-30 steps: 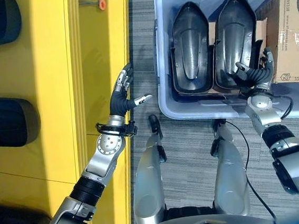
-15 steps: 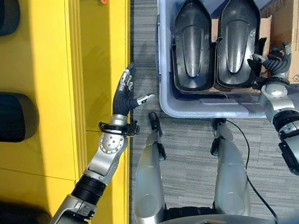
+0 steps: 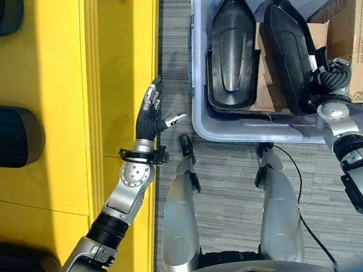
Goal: Move parts from the plastic box to the shelf.
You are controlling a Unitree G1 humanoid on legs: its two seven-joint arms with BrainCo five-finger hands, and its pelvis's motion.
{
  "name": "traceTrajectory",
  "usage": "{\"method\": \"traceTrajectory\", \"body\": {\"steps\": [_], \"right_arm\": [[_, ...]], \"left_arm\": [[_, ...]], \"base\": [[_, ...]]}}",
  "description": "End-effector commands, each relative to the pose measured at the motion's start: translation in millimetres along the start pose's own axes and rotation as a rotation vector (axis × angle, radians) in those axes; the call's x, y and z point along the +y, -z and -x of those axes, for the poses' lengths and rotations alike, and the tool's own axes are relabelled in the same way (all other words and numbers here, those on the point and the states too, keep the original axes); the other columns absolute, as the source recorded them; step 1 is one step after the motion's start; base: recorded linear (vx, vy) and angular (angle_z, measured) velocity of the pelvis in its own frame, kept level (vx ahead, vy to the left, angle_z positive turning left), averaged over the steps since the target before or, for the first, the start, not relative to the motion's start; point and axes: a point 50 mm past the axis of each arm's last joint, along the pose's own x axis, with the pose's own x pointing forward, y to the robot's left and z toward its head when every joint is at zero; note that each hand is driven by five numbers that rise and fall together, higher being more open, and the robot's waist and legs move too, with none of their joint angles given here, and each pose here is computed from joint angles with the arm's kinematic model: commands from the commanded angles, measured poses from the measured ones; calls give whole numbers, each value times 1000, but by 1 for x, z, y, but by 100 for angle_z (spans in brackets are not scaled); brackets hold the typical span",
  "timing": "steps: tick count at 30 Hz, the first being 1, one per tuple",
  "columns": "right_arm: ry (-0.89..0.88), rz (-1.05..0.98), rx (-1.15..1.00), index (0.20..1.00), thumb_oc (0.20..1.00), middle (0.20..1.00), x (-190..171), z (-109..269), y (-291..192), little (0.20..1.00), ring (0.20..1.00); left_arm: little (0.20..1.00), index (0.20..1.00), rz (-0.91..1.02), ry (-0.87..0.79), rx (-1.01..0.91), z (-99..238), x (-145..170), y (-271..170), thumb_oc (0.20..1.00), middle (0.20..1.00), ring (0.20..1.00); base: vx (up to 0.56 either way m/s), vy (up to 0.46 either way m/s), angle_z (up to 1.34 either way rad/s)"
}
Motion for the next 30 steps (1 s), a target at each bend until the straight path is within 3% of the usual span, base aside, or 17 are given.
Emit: {"method": "traceTrajectory", "body": {"steps": [1,21,30], "right_arm": [[-115,59,69,200,200,200,24,25,31,200,200],[-149,45,110,200,200,200,27,33,42,200,200],[-226,-144,-89,200,200,200,30,65,20,200,200]], "left_arm": [[1000,1000,-2,-28,-95,6,10,-16,1000,1000,1000],[1000,1000,-1,-22,-74,9,13,-13,1000,1000,1000],[1000,1000,-41,-95,-53,14,27,-9,1000,1000,1000]], "base": [[0,0,0],[3,0,3],[-24,5,1]]}}
